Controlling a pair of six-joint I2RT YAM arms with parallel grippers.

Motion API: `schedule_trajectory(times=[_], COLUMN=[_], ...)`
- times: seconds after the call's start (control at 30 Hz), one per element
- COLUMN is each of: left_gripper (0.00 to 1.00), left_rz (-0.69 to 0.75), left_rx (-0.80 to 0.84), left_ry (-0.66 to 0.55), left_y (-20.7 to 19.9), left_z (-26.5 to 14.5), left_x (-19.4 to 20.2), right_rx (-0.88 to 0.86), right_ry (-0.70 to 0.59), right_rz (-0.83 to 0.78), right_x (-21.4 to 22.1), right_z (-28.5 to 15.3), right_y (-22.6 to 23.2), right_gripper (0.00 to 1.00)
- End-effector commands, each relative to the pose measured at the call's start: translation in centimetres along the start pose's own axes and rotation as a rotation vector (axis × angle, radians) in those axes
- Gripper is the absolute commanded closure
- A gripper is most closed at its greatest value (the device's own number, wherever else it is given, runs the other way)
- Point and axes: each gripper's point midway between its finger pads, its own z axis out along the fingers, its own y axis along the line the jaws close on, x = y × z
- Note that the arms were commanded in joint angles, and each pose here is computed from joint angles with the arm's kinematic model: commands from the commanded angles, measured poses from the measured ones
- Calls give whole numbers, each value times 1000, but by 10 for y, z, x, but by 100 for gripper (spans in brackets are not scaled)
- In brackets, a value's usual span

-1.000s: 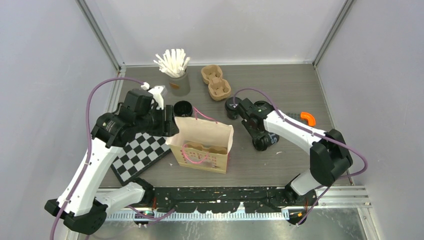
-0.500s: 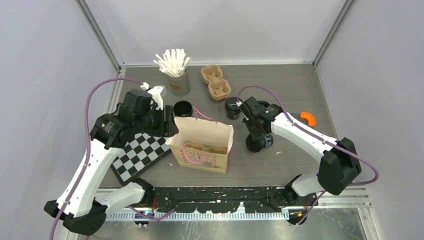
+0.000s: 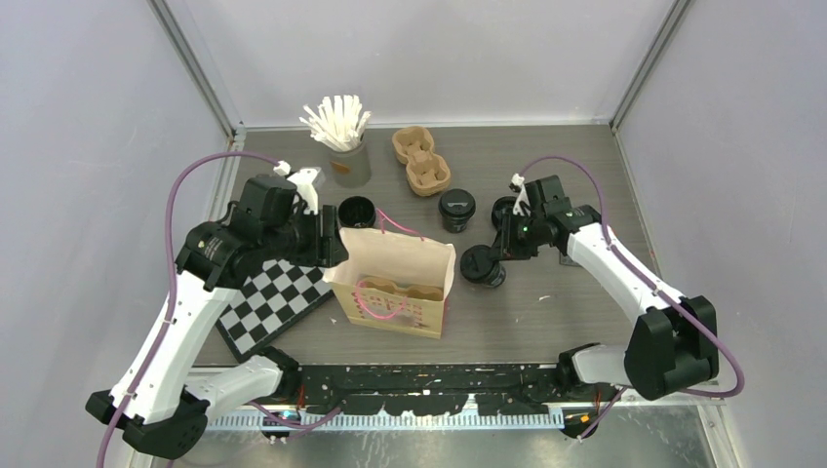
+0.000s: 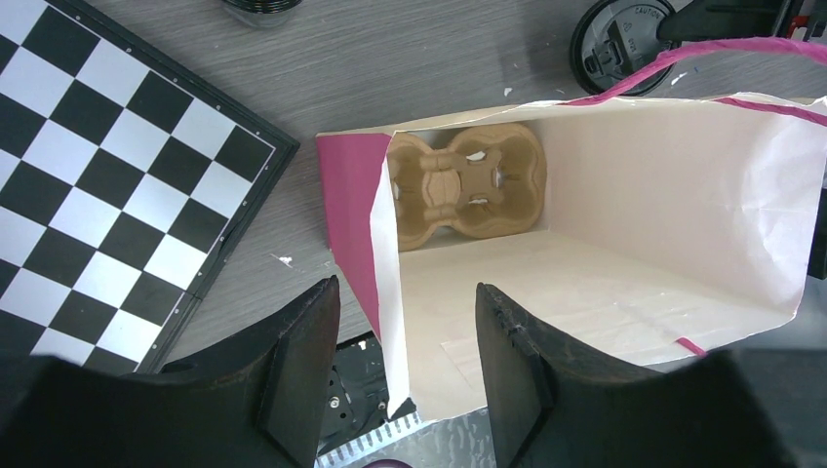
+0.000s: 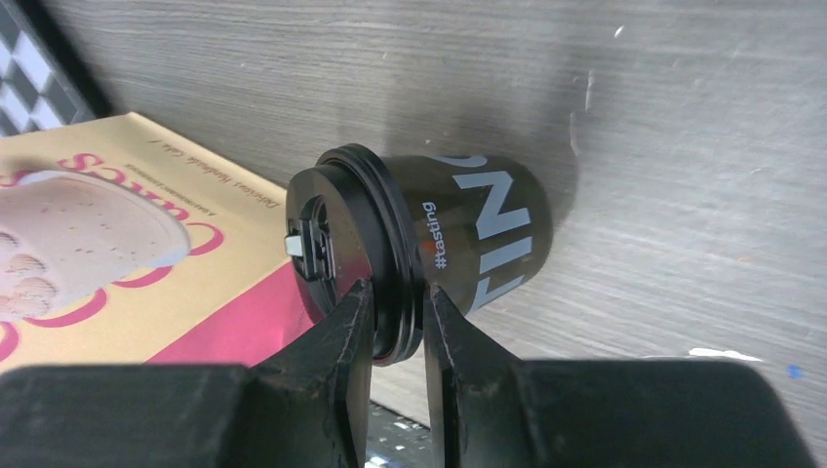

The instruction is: Pack the takeout coffee

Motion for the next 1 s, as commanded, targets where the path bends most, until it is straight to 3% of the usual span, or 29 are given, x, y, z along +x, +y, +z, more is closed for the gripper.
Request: schedule_trajectory(times=[0.0, 0.2, 0.37, 0.4, 0.57, 0.97], left_gripper=[45, 45, 45, 45, 45, 46], left_rz=[-4, -9, -9, -6, -8, -11], left_rx=[-9, -11, -20, -23, -23, -19], left_ry=[-25, -20, -19, -12, 9, -1], left_y=[-1, -3, -1, -1, -1, -2], left_z=[-6, -2, -2, -1, 2, 2], left_x=[-7, -12, -12, -12, -9, -11], right_rx=[-159, -135, -98, -69, -14, 61], right_ry=[-11, -6, -21, -28, -31, -99], right_rz=[96, 163, 152, 133, 96, 34], right_x=[-3, -3, -5, -7, -14, -39], right_z=[1, 6, 1, -4, -20, -54], right_y=[11, -15, -24, -28, -31, -22], right_gripper=[79, 71, 57, 49, 34, 33])
